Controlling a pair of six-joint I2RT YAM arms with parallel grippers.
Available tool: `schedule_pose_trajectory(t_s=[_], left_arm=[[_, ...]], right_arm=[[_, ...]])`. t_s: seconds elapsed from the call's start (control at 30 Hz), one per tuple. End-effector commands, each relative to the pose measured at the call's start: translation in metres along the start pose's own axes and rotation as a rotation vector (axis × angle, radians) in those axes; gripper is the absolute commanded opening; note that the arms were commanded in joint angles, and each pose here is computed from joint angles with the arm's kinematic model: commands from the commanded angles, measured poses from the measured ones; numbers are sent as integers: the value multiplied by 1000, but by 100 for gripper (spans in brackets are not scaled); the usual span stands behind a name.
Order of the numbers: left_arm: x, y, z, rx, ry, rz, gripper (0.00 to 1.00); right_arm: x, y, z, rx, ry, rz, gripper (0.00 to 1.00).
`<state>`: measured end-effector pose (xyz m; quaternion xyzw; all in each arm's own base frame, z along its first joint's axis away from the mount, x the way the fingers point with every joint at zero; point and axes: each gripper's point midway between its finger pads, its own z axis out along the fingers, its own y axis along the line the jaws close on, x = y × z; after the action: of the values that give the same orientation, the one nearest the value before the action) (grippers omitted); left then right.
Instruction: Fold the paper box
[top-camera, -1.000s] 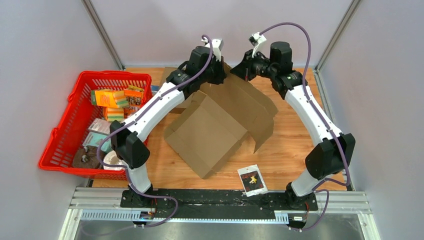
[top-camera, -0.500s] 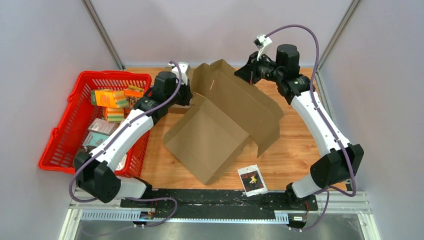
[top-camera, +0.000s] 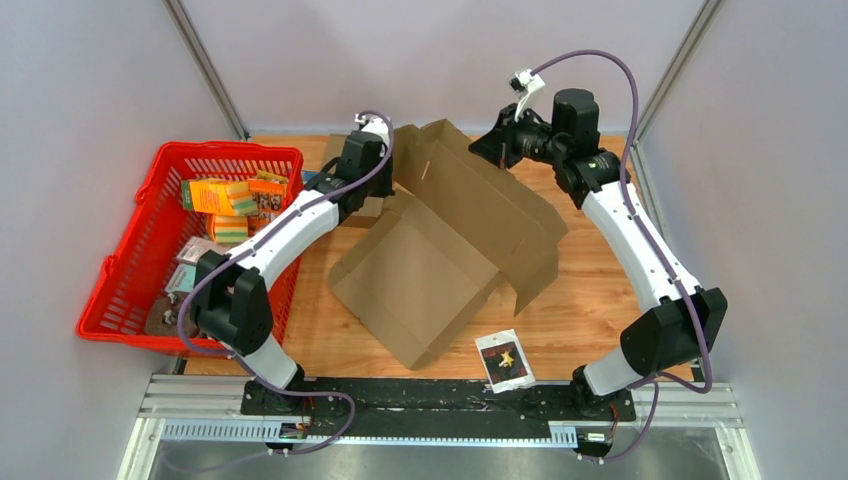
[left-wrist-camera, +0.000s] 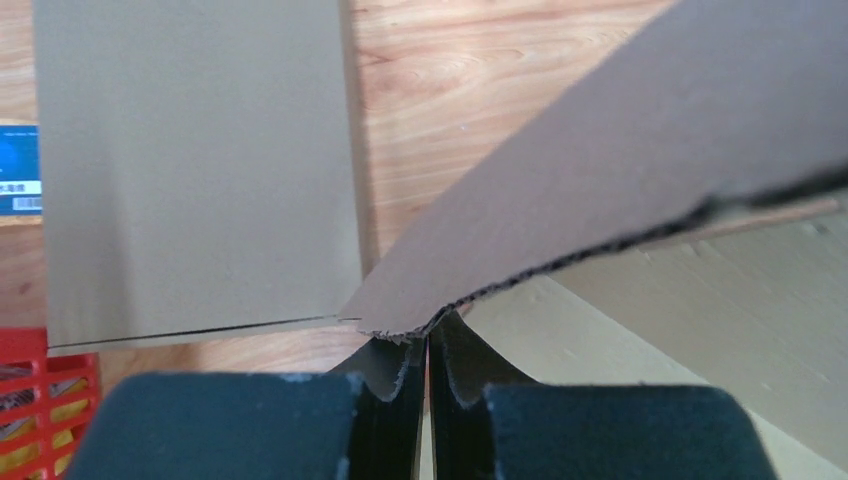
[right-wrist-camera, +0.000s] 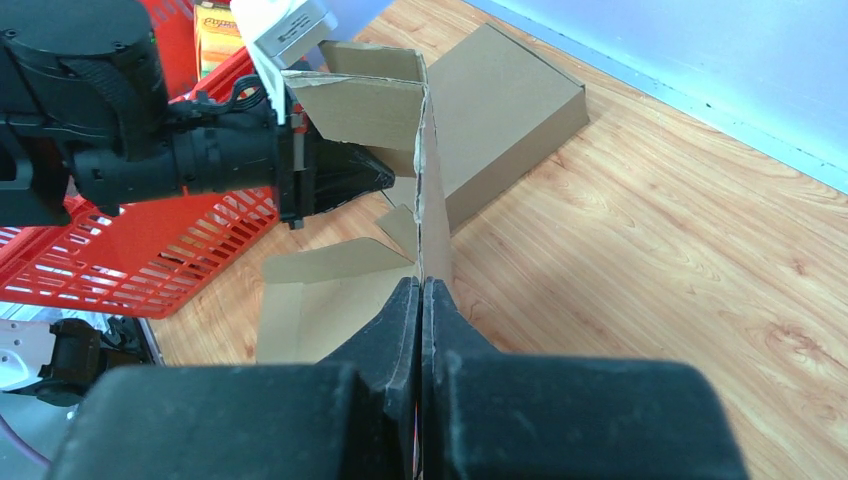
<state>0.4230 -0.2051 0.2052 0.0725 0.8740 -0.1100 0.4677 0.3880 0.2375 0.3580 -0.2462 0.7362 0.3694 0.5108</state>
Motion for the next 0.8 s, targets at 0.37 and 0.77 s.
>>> schedule_pose_trajectory(t_s=[0.37,0.77], left_arm=[[14,-12,28,-39,41,-1,8],[36,-44,23,108,42,-15,9]], right_arm=[[-22,14,-6,-41,-82,-11,0],[-19,9,-2,-30,-91,13,0]])
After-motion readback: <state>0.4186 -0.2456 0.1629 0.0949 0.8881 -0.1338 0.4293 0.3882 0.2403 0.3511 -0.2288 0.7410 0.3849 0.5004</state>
